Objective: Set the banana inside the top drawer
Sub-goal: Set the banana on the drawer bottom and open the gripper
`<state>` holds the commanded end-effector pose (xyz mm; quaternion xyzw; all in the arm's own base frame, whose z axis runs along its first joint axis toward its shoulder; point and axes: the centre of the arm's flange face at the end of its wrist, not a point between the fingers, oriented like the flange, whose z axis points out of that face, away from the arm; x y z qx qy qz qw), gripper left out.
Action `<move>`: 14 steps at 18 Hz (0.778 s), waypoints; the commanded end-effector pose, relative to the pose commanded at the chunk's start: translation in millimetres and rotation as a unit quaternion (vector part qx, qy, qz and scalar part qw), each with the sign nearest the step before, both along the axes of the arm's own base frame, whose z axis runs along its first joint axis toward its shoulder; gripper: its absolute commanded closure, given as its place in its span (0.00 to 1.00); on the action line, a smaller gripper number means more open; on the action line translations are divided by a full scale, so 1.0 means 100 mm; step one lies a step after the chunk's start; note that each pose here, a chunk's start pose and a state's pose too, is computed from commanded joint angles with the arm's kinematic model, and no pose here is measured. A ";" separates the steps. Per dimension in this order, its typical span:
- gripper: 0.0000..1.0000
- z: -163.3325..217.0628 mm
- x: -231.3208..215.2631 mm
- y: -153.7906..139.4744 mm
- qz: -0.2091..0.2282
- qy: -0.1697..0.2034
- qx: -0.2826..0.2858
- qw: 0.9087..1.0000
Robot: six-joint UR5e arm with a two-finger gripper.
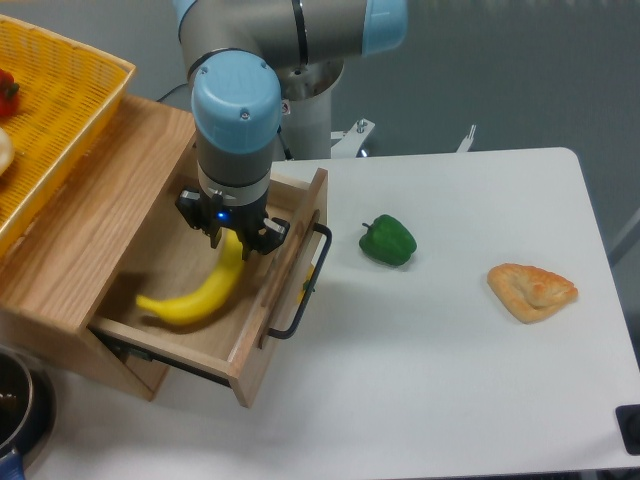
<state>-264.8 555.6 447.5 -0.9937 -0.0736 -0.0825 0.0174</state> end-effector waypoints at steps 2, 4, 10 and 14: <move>0.43 -0.02 -0.01 0.01 0.000 0.000 -0.002 1.000; 0.42 -0.02 0.01 0.01 -0.002 -0.001 -0.001 1.000; 0.26 0.19 0.05 -0.02 -0.006 0.011 0.015 1.000; 0.08 0.40 0.01 -0.02 -0.005 0.025 0.031 0.999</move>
